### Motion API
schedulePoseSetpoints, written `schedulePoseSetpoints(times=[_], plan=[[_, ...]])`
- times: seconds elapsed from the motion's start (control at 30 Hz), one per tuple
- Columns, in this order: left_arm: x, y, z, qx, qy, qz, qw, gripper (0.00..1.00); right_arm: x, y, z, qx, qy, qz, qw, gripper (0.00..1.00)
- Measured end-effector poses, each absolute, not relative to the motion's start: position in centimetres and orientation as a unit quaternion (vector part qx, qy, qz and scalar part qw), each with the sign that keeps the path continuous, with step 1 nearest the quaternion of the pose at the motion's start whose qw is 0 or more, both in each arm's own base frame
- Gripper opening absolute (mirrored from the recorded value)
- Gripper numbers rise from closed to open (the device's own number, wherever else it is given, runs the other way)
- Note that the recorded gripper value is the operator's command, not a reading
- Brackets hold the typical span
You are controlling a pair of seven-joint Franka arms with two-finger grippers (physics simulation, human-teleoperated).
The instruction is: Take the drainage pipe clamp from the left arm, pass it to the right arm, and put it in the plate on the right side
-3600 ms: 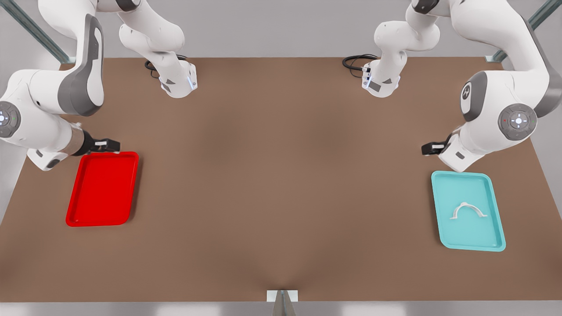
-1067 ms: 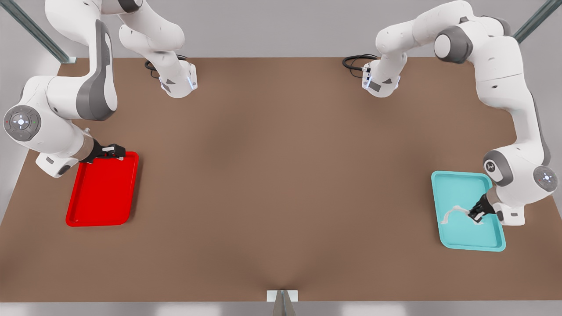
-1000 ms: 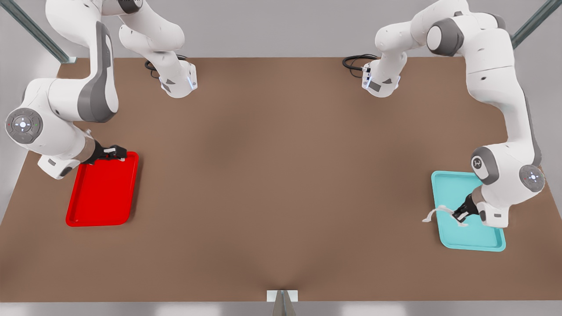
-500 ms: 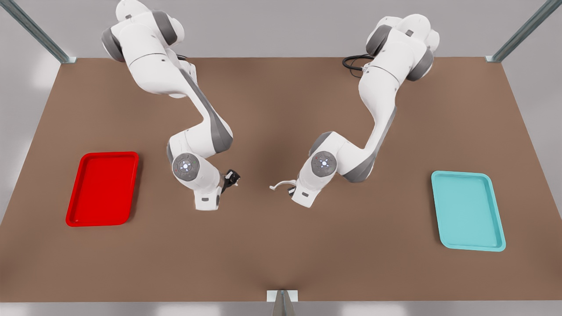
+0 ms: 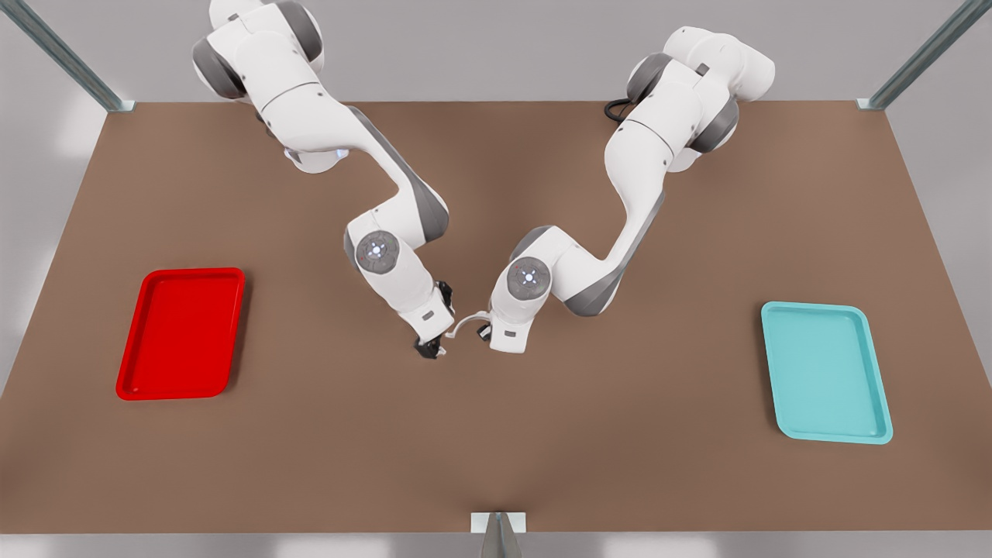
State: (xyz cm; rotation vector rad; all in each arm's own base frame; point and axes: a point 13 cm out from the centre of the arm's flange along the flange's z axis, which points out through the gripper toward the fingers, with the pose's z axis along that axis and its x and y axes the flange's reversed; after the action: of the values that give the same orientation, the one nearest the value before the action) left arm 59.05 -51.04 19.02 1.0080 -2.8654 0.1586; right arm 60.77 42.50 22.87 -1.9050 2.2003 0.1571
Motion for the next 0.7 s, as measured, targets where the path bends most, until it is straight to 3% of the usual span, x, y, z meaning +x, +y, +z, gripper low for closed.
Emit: schedulePoseSetpoints(times=[0.43, 0.47, 0.53, 0.6, 0.63, 0.67, 0.7], plan=[[59.6, -51.7, 19.7, 0.398, -0.914, 0.063, 0.054, 0.21, 59.4, 46.0, 17.0, -0.776, 0.615, 0.037, 0.134, 1.0], [59.6, -51.7, 19.8, 0.401, -0.912, 0.063, 0.054, 0.21, 59.4, 46.0, 16.6, -0.781, 0.609, 0.036, 0.134, 0.95], [59.6, -51.7, 19.8, 0.408, -0.909, 0.063, 0.055, 0.21, 59.7, 45.8, 16.2, -0.79, 0.597, 0.032, 0.136, 0.52], [59.6, -51.7, 19.8, 0.414, -0.906, 0.063, 0.055, 0.21, 59.9, 45.9, 16.2, -0.797, 0.586, 0.029, 0.14, 0.29], [59.7, -51.7, 19.8, 0.417, -0.905, 0.063, 0.055, 0.35, 60.0, 45.9, 16.3, -0.801, 0.581, 0.028, 0.141, 0.21], [59.7, -51.7, 19.8, 0.419, -0.904, 0.064, 0.055, 0.81, 60.1, 45.9, 16.4, -0.805, 0.576, 0.026, 0.143, 0.21], [59.7, -51.7, 19.8, 0.422, -0.903, 0.065, 0.055, 1.0, 60.2, 45.8, 16.4, -0.807, 0.572, 0.025, 0.144, 0.21]])
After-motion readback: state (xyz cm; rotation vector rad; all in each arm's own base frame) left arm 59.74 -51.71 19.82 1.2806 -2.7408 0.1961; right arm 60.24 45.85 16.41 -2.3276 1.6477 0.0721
